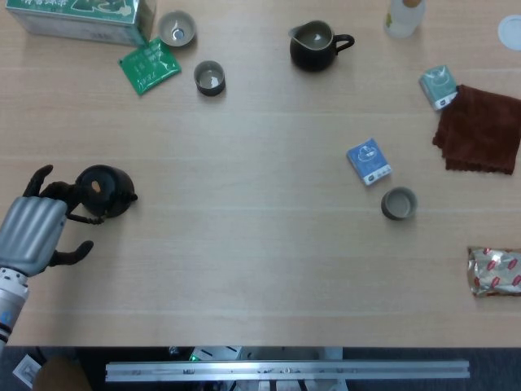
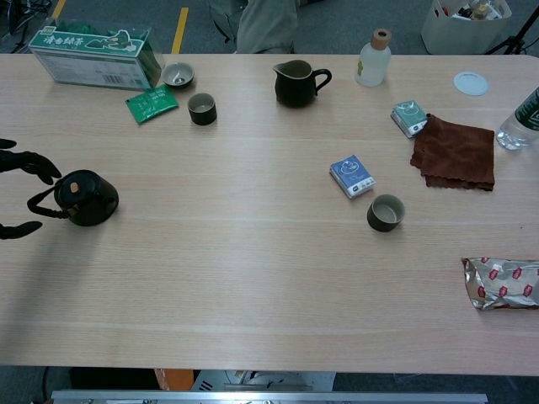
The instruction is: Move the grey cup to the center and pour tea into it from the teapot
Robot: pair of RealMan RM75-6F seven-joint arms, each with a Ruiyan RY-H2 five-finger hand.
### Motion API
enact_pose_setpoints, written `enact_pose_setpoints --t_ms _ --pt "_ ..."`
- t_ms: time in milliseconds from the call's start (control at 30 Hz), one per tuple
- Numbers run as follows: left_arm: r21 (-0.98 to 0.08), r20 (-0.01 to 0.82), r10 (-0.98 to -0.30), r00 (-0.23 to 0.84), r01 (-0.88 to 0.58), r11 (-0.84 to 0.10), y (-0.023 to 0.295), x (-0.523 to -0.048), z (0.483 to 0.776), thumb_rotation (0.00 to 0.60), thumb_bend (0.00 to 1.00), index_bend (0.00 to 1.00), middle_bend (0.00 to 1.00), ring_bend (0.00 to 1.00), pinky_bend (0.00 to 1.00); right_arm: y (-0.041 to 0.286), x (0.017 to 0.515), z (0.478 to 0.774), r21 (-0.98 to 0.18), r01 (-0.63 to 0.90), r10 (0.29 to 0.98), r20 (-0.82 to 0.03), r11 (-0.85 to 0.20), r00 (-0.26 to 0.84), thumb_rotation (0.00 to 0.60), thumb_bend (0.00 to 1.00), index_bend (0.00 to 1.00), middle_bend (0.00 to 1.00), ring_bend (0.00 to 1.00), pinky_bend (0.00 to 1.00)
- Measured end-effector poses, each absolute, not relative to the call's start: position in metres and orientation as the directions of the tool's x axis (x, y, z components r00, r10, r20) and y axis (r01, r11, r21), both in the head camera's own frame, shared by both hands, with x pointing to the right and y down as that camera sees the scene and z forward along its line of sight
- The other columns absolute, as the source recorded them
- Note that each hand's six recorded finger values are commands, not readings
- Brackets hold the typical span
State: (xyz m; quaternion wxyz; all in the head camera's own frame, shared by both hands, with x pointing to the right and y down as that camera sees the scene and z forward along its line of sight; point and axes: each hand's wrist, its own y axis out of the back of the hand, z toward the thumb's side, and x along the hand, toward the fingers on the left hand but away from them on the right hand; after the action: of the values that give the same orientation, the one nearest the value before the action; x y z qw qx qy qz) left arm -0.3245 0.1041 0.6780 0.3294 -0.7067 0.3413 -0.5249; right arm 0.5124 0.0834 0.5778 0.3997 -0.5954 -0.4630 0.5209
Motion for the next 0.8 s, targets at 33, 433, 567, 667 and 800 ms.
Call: enact_pose_setpoints --t_ms 33,433,567,667,800 --pt "-0.821 0.522 -0.824 0.220 -0.132 -0.555 0.104 -0.323 0.680 0.600 0.23 0.28 0.33 0.24 0.05 0.083 0.513 0.578 -0.958 0.135 0.968 -0.250 -0.252 0.027 0.600 0.20 0.20 0.22 0.09 0.12" --pt "-0.810 0.564 -0.792 0.234 -0.032 -0.586 0.103 -0.308 0.698 0.600 0.23 0.33 0.33 0.24 0.05 0.084 0.521 0.580 -0.957 0.138 0.966 -0.257 -0.256 0.010 0.600 0.20 0.20 0.22 0.09 0.12" --pt "-0.805 0.574 -0.786 0.229 -0.019 -0.593 0.104 -0.307 0.703 0.600 0.23 0.33 0.33 0.24 0.05 0.084 0.522 0.581 -0.956 0.138 0.966 -0.260 -0.258 0.007 0.600 0.20 0.20 0.22 0.09 0.12" --pt "-0.799 0.587 -0.780 0.218 -0.004 -0.602 0.104 -0.308 0.708 0.600 0.23 0.33 0.34 0.24 0.05 0.084 0.524 0.583 -0.955 0.138 0.964 -0.265 -0.263 0.001 0.600 0.20 0.20 0.22 0.09 0.12" --pt "-0.795 0.596 -0.778 0.198 0.012 -0.606 0.104 -0.311 0.712 0.600 0.23 0.34 0.34 0.24 0.05 0.084 0.524 0.583 -0.955 0.139 0.964 -0.265 -0.263 0.000 0.600 0.20 0.20 0.22 0.09 0.12"
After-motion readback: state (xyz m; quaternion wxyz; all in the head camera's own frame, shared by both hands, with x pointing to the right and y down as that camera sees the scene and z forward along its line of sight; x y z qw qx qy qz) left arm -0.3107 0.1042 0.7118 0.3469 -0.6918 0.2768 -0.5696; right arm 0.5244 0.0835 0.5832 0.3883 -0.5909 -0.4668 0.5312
